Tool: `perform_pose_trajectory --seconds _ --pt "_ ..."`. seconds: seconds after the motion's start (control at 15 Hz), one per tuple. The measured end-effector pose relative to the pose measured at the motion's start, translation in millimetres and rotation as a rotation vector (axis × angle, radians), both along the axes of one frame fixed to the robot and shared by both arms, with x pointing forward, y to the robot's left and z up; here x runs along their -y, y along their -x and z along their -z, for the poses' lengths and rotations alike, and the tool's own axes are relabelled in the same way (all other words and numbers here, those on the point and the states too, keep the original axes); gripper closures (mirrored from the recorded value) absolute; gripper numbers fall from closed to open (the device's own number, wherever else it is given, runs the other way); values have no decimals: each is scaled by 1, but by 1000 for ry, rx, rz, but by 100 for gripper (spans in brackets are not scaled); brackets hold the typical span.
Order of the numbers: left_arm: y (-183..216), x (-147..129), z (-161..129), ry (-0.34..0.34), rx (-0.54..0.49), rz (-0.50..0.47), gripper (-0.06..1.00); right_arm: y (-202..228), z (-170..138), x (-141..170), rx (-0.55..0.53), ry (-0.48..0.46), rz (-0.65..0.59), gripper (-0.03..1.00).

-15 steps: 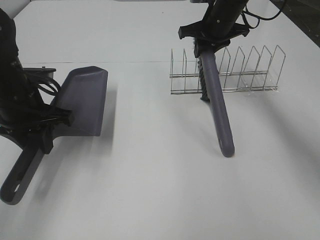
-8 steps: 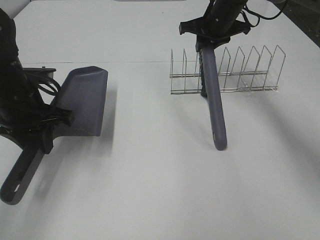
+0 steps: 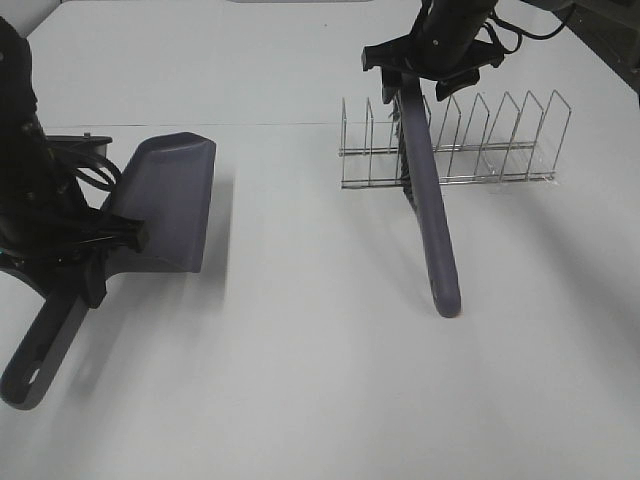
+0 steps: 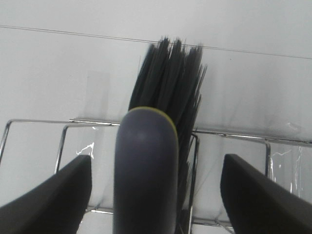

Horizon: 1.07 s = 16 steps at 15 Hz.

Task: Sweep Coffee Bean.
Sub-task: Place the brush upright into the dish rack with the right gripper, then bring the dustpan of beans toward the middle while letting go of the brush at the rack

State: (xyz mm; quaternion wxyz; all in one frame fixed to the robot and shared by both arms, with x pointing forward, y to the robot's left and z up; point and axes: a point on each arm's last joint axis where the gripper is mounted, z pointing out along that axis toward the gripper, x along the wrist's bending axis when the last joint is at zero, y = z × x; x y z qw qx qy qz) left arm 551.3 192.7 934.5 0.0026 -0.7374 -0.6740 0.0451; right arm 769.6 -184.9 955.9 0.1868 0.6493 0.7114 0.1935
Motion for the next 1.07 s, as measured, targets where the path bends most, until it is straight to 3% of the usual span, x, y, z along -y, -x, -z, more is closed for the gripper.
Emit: perform_pose_trajectory --seconds 0.33,0.53,0.6,0.93,1.07 --pt "0 0 0 0 0 0 61 2 -7 0 4 -1 1 26" --pt "0 0 0 -1 -1 -10 61 6 -38 2 57 -12 1 26" --pt "0 0 0 -2 -2 -34 61 14 -64 3 81 -17 4 26" --pt "0 0 0 -3 -3 -45 61 35 -70 9 -110 40 -3 26" --pt "0 0 0 -3 -3 -44 61 40 -76 8 -138 39 -42 26"
